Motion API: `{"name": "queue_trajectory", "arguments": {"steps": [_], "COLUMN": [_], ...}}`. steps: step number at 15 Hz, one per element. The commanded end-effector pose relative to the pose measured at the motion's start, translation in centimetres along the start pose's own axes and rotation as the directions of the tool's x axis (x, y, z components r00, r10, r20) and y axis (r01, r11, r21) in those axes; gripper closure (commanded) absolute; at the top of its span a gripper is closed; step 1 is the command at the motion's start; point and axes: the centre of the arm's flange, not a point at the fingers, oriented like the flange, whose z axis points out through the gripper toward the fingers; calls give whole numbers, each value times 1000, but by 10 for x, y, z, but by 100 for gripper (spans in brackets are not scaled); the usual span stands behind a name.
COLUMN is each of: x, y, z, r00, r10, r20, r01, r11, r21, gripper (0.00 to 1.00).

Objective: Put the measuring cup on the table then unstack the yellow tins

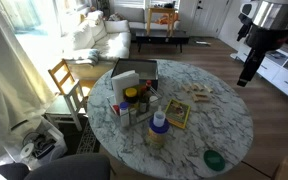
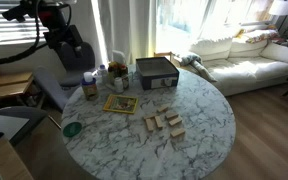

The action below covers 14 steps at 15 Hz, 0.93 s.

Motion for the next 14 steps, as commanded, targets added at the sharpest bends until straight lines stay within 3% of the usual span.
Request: {"name": "queue_trajectory", "arguments": {"steps": [1,5,7,9,11,14], "x": [0,0,23,45,66,98], "y": [0,0,-32,-70,-101,-132], "z": [0,0,8,13,23,48], "r00": [1000,1000,991,976,946,884], "r10": [0,0,133,219,323,467], "r20": [0,0,11,14,28,23], "r01": [0,0,-134,-218,-322,-460], "r11": [1000,1000,987,961,926,858], "r21": [0,0,92,167,196,228], "gripper": [0,0,0,0,0,0]}}
